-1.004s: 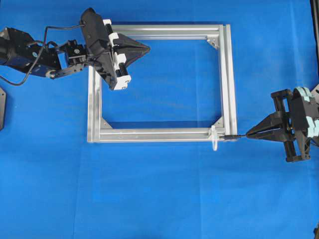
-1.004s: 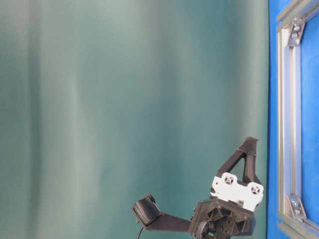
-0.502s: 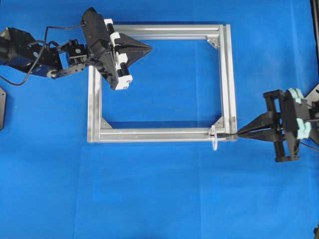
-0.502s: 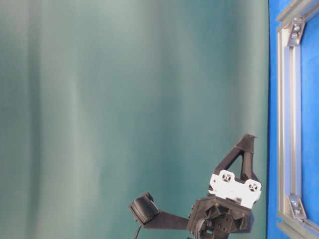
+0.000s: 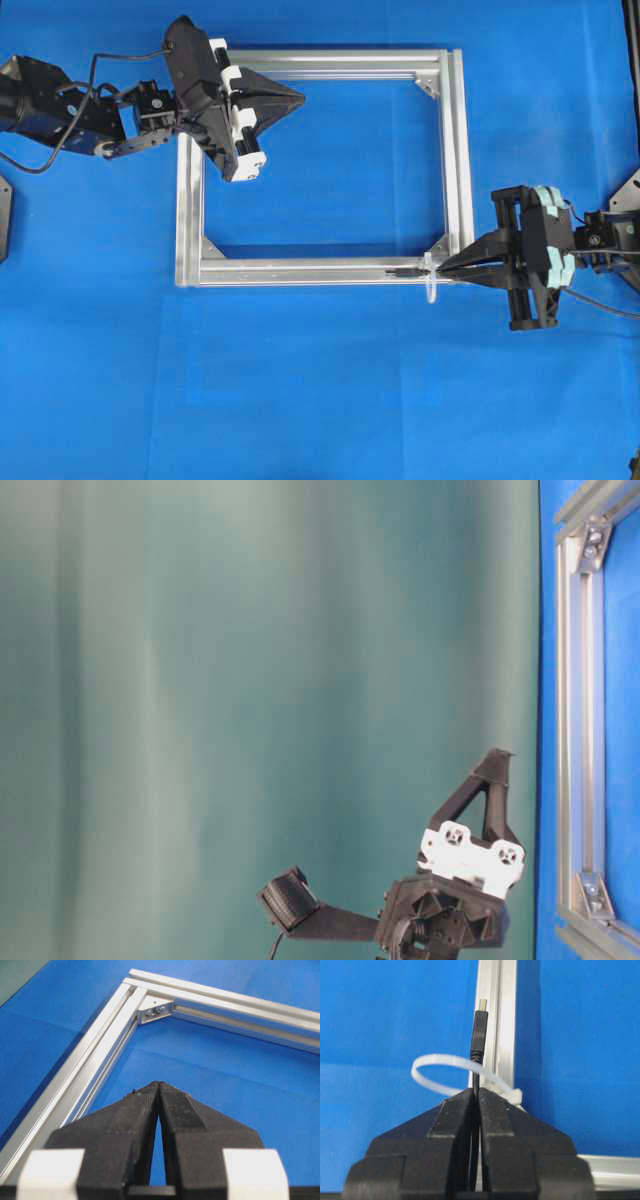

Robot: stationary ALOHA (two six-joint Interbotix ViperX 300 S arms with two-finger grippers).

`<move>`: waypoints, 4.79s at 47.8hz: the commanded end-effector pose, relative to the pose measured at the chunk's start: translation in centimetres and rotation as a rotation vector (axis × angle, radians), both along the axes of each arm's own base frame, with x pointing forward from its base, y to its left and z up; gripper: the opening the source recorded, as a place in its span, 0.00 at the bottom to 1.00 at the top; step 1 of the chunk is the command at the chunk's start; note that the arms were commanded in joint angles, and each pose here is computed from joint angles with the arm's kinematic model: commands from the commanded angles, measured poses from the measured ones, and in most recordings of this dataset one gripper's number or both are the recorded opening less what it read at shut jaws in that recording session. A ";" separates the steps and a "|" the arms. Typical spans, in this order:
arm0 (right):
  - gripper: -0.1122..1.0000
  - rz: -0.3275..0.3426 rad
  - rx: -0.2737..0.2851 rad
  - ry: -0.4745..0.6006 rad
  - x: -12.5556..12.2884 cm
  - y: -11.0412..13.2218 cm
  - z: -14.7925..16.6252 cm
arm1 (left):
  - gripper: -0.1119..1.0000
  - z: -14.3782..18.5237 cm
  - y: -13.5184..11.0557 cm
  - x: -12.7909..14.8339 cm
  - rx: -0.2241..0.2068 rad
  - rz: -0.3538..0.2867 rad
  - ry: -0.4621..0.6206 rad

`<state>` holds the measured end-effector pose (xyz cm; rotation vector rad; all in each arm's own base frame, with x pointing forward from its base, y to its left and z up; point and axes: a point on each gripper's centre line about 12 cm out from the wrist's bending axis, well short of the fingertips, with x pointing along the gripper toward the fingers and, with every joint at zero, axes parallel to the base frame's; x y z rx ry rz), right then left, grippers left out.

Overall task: Insert the wire through the string loop located on the right side.
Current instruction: 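Push the USB plug leftward through the white zip-tie loop, then bring the open left gripper to the plug emerging from the loop, then close the left gripper on the USB plug beyond the loop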

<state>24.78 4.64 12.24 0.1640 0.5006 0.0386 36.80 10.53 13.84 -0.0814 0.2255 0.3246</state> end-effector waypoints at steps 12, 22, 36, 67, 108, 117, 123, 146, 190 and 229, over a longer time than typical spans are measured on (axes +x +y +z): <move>0.07 -0.007 0.008 -0.034 0.6 0.0 0.7 | 0.10 1.6 -0.5 0.5 0.016 -0.017 -0.051; 0.07 -0.007 0.008 -0.034 0.6 0.0 0.7 | 0.10 1.5 -2.8 1.0 0.006 -0.077 -0.051; 0.07 -0.007 0.008 -0.033 0.6 0.0 0.7 | 0.10 1.6 -9.3 1.8 -0.010 -0.245 -0.054; 0.07 -0.007 0.008 -0.034 0.7 0.1 0.8 | 0.10 2.1 -16.4 2.6 -0.048 -0.417 -0.056; 0.07 -0.004 0.008 -0.036 0.8 0.1 0.8 | 0.10 4.6 -16.5 12.4 -0.053 -0.402 0.000; 0.07 -0.006 0.008 -0.036 0.8 0.1 0.8 | 0.10 4.5 -16.5 12.3 -0.053 -0.402 0.003; 0.07 -0.006 0.008 -0.036 0.8 0.1 0.8 | 0.11 4.3 -16.5 12.2 -0.053 -0.402 0.008; 0.07 -0.005 0.007 -0.036 0.8 0.1 0.8 | 0.86 4.2 -15.7 12.3 -0.055 -0.386 0.018; 0.07 -0.002 0.005 -0.035 0.8 0.1 0.8 | 0.85 -0.5 -15.6 13.4 -0.061 -0.381 0.109; 0.07 0.000 0.005 -0.032 0.8 0.2 0.8 | 0.80 -0.7 -15.8 13.4 -0.070 -0.384 0.139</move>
